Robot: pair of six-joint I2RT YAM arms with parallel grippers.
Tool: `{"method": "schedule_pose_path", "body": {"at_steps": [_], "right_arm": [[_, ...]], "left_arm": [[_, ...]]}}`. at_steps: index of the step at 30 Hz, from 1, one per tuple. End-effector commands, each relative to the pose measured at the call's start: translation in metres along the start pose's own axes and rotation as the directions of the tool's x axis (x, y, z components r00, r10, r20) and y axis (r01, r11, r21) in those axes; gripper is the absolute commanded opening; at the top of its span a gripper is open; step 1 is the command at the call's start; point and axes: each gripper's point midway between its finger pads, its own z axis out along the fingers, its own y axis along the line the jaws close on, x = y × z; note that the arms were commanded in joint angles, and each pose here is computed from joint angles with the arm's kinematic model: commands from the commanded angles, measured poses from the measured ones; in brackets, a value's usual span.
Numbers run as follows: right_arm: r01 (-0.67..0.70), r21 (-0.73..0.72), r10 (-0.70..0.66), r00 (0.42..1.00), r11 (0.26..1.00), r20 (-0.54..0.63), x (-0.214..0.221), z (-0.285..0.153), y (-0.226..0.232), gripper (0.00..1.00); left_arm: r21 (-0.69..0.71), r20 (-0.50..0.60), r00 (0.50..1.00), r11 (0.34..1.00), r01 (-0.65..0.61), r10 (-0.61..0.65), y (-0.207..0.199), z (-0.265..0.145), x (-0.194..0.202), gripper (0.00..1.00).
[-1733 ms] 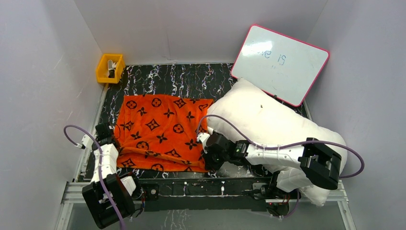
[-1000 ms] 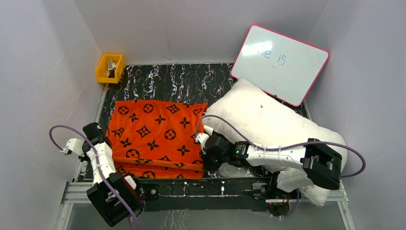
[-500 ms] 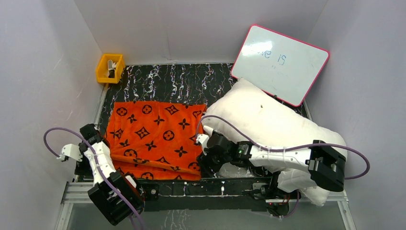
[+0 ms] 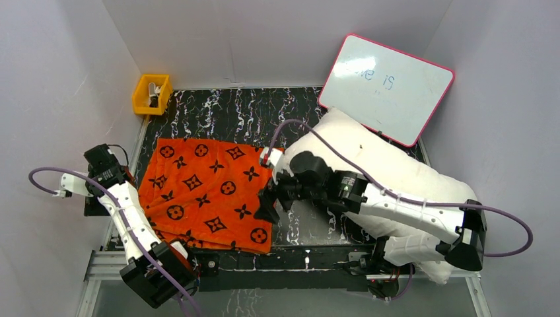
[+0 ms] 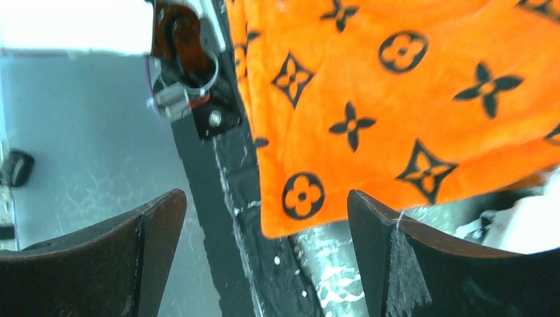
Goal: Remove the pillowcase from the pillow
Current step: Fold the pillowcase at the center of the board.
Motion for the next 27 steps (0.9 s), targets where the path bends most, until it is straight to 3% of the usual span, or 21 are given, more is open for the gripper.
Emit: {"method": "schedule_pose_path", "body": {"at_steps": [1, 3, 6, 9, 14, 17, 22, 27], "right_arm": [[-0.05, 0.012, 0.048, 0.991, 0.999, 0.128, -0.063, -0.012, -0.029, 0.99], [-0.122, 0.01, 0.119, 0.98, 0.993, 0.161, -0.078, -0.011, -0.055, 0.99], [-0.196, 0.036, 0.186, 0.963, 0.98, 0.197, -0.1, -0.004, -0.097, 0.99], [-0.2, 0.066, 0.186, 0.968, 0.978, 0.167, -0.115, 0.017, -0.126, 0.99], [-0.212, 0.107, 0.204, 0.975, 0.971, 0.082, -0.115, 0.057, -0.164, 0.98], [-0.262, 0.094, 0.257, 0.964, 0.961, 0.063, -0.11, 0.07, -0.177, 0.97], [-0.313, 0.101, 0.311, 0.95, 0.944, 0.036, -0.102, 0.08, -0.183, 0.95], [-0.363, 0.112, 0.364, 0.931, 0.925, 0.014, -0.096, 0.081, -0.182, 0.95]], "left_arm": [[0.241, -0.13, 0.989, 0.969, -0.043, 0.076, -0.046, -0.023, 0.013, 0.98], [0.435, -0.171, 0.97, 0.897, -0.081, 0.17, -0.079, -0.038, 0.024, 0.98], [0.718, -0.188, 0.913, 0.685, -0.125, 0.363, -0.124, -0.064, 0.051, 0.98], [0.802, -0.116, 0.846, 0.552, -0.229, 0.52, -0.143, -0.06, 0.066, 0.98], [0.849, -0.065, 0.721, 0.418, -0.323, 0.69, -0.173, -0.042, 0.095, 0.96], [0.834, -0.042, 0.653, 0.387, -0.394, 0.756, -0.187, -0.023, 0.112, 0.89], [0.757, -0.097, 0.589, 0.443, -0.48, 0.802, -0.182, 0.02, 0.124, 0.71], [0.683, -0.163, 0.553, 0.498, -0.534, 0.817, -0.158, 0.052, 0.132, 0.7]]}}
